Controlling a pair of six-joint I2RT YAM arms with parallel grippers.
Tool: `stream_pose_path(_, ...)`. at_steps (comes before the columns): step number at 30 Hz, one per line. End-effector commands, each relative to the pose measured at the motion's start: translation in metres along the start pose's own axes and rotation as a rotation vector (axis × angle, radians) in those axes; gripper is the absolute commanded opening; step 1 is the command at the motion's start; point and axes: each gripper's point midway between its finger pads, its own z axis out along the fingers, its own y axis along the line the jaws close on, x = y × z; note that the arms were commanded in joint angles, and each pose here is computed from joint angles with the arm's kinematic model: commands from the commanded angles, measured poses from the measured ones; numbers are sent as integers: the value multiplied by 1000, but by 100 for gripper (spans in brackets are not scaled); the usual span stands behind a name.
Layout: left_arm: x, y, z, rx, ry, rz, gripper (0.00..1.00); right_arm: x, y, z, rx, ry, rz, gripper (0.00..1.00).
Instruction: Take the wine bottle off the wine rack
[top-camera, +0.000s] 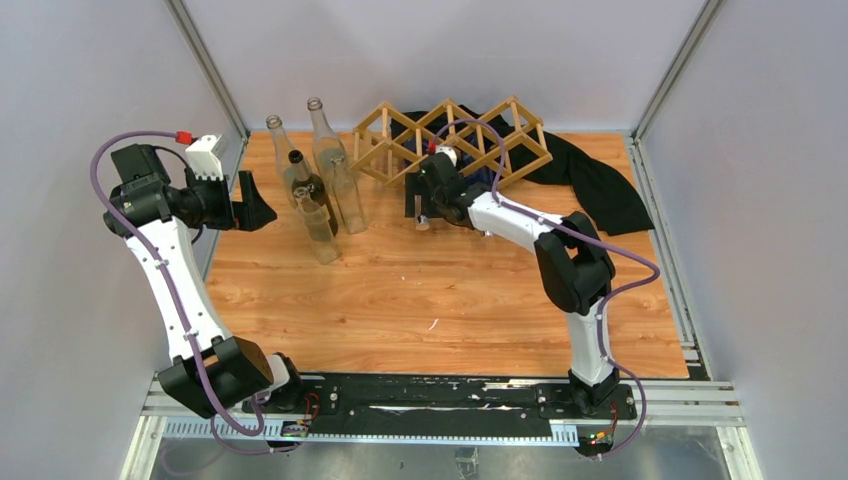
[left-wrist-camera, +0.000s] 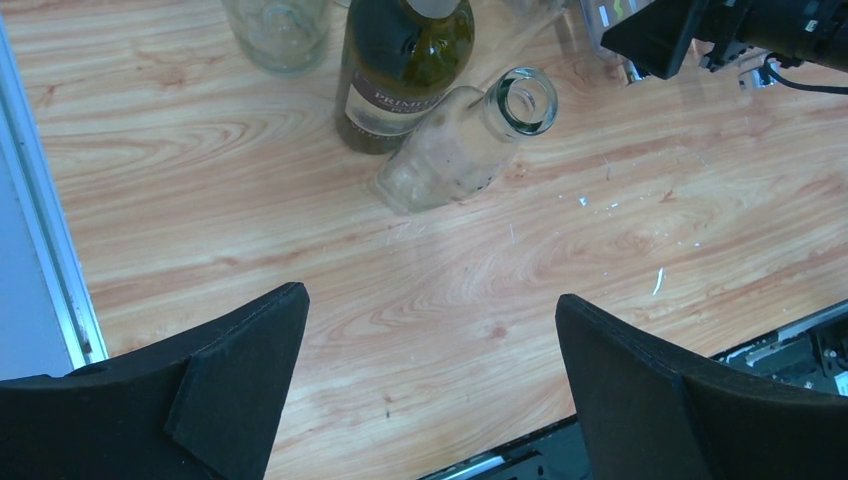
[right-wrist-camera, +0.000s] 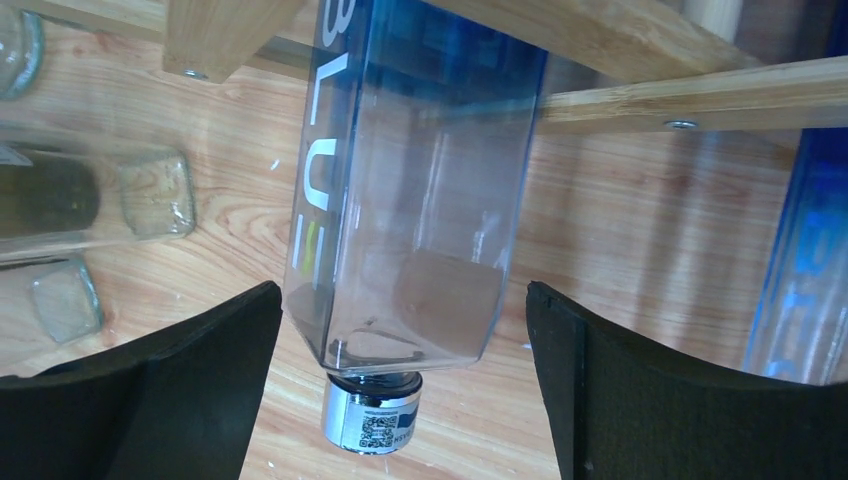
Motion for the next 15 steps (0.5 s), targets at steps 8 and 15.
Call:
stream_pose_path(8, 2, -9, -6, 20, -20, 28, 100, -25, 11, 27, -85, -125, 164, 92)
stream_pose_path(15, 4, -10, -6, 20, -18, 33, 100, -26, 2, 28, -49, -195, 276, 87)
